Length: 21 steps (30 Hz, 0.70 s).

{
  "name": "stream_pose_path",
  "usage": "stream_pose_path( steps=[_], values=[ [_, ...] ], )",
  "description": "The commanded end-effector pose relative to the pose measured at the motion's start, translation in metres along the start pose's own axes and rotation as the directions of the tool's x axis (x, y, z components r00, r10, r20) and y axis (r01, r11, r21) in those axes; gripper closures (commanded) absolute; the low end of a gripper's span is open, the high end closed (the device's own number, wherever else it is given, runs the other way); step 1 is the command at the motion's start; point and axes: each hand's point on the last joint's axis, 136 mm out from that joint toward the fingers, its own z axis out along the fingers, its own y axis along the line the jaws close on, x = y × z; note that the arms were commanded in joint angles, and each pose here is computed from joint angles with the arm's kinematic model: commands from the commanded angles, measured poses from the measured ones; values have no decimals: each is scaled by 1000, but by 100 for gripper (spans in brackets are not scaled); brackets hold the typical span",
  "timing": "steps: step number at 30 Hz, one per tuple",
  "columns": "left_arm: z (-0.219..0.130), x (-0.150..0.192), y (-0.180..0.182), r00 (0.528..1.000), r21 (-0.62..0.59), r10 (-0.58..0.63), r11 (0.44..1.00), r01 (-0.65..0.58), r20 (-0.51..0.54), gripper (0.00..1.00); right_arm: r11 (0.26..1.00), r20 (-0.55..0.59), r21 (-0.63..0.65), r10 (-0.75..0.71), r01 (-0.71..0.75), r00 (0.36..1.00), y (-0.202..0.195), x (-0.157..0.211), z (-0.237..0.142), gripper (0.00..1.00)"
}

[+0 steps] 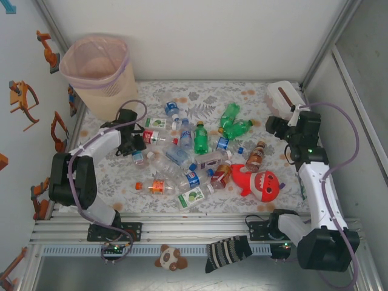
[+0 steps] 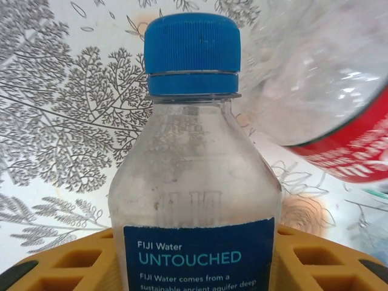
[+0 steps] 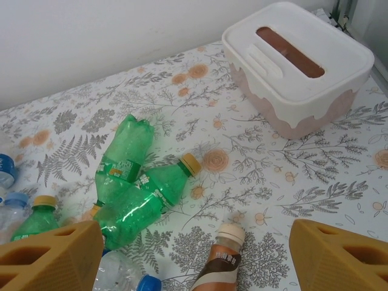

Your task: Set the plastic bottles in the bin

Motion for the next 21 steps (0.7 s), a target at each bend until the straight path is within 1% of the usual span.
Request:
stream_pose_path(
  steps=[1,4,6,8,11,15,18,21],
  values=[
    [-32,-8,1,998,16,32,999,-33,57,51,999,43,-38,-17,19,999,13,-18,-15,20],
    [-58,-18,-2,992,38,52,998,-57,117,53,999,48,-40,-21,23,999,14,-21,-19,20],
    [-77,-25,-5,984,58,76,995,-87,164,58,999,54,-42,-23,25,998,15,-23,-21,20],
    [-100,-36,-10,968,87,98,989,-121,230,59,999,60,-45,-23,25,998,16,-25,-23,20],
    [-134,-54,-16,937,109,133,978,-176,323,60,998,65,-47,-26,29,998,17,-27,-26,20],
    [-170,-79,-21,889,95,181,966,-242,420,59,998,75,-48,-30,34,997,18,-28,-31,20],
    [-195,-104,-22,854,81,196,961,-266,481,59,998,77,-44,-31,34,997,18,-27,-33,20],
    [-221,-130,-24,824,89,180,960,-267,537,59,999,71,-39,-32,35,997,17,-24,-34,20]
  ],
)
